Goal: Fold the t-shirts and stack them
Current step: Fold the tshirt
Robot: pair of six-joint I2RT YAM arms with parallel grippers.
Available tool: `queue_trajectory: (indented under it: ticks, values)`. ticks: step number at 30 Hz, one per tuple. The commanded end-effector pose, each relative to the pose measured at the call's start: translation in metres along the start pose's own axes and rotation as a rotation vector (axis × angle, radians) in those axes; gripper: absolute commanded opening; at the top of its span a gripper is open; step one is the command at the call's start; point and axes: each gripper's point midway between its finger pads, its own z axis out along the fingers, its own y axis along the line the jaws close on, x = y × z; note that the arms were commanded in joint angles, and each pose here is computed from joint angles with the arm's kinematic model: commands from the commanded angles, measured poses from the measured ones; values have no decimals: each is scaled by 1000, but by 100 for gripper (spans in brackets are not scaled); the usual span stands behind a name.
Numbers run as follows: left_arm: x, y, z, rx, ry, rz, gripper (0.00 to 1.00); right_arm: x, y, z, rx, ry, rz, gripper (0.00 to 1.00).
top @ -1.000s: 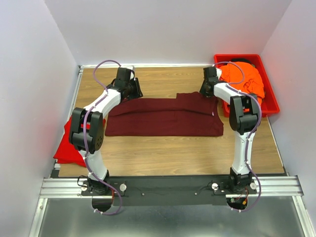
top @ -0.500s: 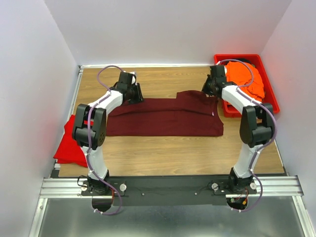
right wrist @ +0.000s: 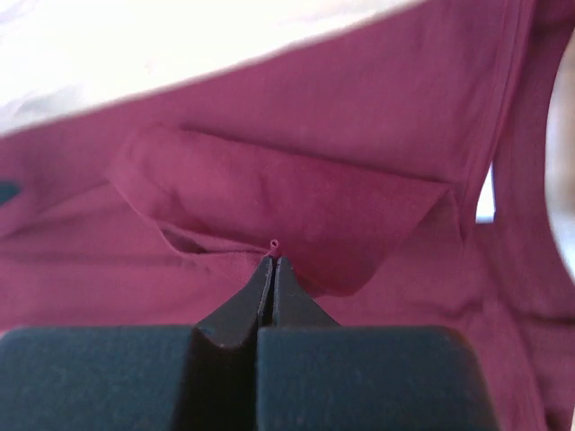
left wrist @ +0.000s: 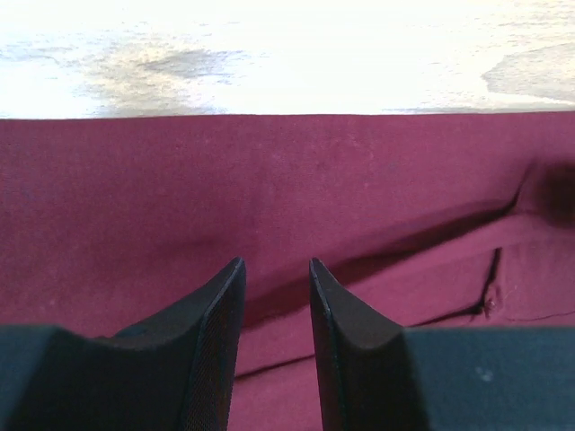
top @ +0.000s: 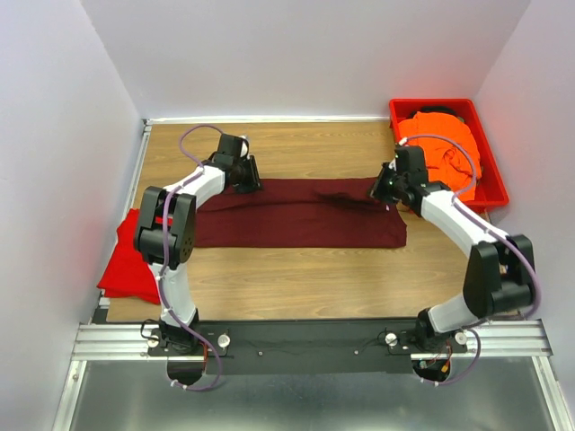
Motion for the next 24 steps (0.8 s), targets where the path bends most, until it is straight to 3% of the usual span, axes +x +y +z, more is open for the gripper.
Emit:
queue_trajectory:
  ticks: [1,10,24]
  values:
    - [10,2,8,6,29,-16,42,19,14,-28,-95,24,14,0]
    - [19,5,11,2,49,-23,41,46,9,-52,-117,71,25,0]
    - [7,-9,-1,24,17,27,41,77,-36,-48,65,106,40,4]
